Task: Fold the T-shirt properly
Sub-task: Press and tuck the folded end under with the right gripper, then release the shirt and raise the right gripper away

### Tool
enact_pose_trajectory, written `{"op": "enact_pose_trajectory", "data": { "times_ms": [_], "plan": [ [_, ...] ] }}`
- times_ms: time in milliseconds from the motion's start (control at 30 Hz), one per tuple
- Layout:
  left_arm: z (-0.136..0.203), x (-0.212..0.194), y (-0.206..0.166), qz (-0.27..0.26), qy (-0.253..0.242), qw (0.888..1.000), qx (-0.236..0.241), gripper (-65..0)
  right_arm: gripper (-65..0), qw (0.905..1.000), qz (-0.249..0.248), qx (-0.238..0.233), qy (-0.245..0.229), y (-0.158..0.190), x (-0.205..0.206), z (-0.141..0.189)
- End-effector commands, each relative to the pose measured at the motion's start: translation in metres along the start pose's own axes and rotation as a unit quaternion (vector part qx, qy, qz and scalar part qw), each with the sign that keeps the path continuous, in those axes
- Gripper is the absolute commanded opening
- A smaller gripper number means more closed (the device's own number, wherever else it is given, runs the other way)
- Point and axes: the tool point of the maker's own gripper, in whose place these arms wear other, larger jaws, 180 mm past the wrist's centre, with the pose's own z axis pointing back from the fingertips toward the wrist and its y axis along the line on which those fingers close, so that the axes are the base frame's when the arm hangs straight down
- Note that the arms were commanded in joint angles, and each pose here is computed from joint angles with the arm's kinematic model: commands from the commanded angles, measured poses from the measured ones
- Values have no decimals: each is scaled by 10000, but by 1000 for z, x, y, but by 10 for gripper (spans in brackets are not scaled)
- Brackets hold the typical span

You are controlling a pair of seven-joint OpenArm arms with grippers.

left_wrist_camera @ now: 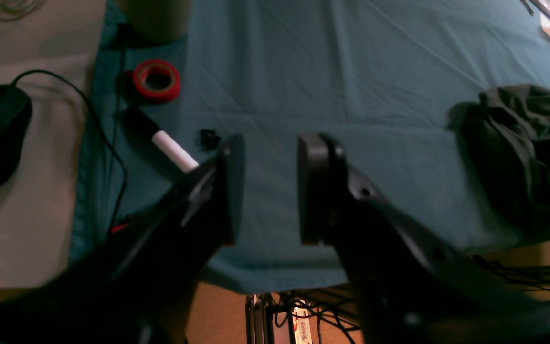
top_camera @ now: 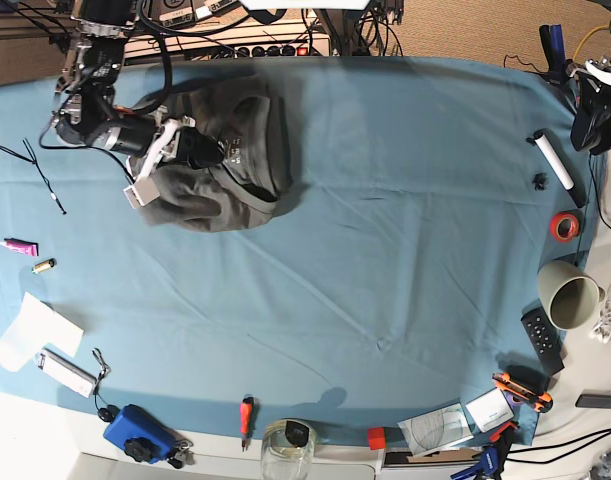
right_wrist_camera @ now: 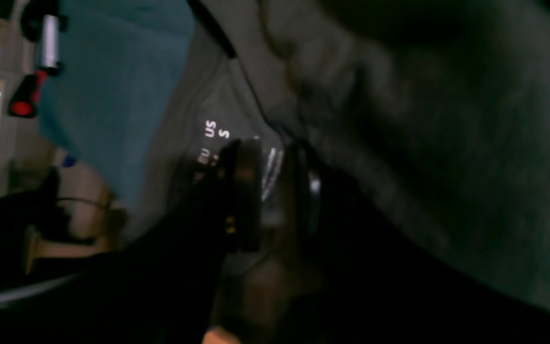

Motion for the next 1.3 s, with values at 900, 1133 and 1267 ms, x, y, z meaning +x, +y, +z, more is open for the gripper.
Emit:
{"op": "enact_pose_trajectory", "data": {
  "times_ms": [900,1133,1267],
  "plan": [
    [44,-56,-2,162,1228,9922,158,-471,-524,9642,606,-2518,-570,34,-32,169],
    [67,-91,-5,488,1810,9814,407,-472,-524,9606,-44,-2774,149,27,-87,179],
    [75,-105,-12,757,1930,9772,458,-472,-524,9535,-571,-2914,514,15,-123,190]
  ]
}}
